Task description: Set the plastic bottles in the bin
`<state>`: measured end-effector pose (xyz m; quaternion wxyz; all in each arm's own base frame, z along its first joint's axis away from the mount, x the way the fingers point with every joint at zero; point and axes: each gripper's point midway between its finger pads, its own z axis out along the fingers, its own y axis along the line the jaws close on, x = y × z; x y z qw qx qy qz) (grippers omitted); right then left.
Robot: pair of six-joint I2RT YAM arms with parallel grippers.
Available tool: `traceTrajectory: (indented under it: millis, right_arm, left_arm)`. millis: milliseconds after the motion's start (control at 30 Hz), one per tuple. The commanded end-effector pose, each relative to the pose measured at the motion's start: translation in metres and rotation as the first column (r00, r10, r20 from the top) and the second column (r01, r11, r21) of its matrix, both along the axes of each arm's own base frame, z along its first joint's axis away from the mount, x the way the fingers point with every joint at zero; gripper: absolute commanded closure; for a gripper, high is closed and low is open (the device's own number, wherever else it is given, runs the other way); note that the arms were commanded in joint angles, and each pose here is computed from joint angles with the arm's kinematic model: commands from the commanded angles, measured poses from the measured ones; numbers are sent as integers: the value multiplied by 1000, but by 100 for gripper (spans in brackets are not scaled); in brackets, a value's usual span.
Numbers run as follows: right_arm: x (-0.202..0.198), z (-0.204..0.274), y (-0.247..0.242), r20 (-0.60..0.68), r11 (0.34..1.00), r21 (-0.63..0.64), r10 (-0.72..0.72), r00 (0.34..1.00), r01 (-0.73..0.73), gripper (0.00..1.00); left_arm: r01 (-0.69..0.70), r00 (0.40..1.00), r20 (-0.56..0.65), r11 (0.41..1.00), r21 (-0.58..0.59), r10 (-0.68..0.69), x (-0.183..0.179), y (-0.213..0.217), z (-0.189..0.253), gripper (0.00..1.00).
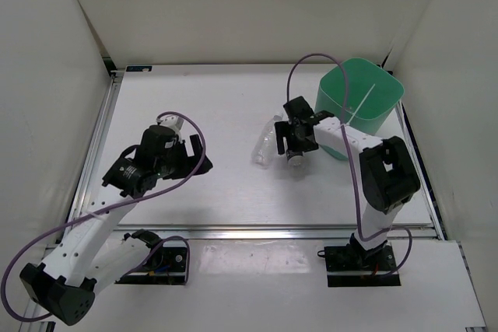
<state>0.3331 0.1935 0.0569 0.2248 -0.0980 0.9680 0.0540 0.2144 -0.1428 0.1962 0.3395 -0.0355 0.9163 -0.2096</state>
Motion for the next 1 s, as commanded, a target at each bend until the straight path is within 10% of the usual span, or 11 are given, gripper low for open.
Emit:
traceTrajectory:
  millis: [0, 400, 633, 800, 967]
  right_arm:
    - [18, 1, 3, 41, 999, -25, -20, 999, 21, 16]
    - [-30, 30, 10, -71, 994, 60, -89, 993, 94, 71]
    - [-35, 215, 23, 322, 992, 125, -74, 944, 35, 73]
    - [37, 355, -76, 656, 952, 126, -291, 697, 279, 73]
    - [80, 355, -127, 641, 906, 185, -405, 653, 381, 64]
  left_arm:
    - [-24, 1000, -1, 1000, 1, 24, -5, 6, 2, 0]
    - [-59, 998, 19, 998, -2, 59, -10, 14, 3, 0]
    - [12, 1000, -27, 995, -102, -15, 5, -16, -11, 0]
    - [68, 990, -109, 980, -186, -89, 33, -40, 0, 0]
    - [92, 968, -205, 964, -248, -145, 81, -70, -7, 0]
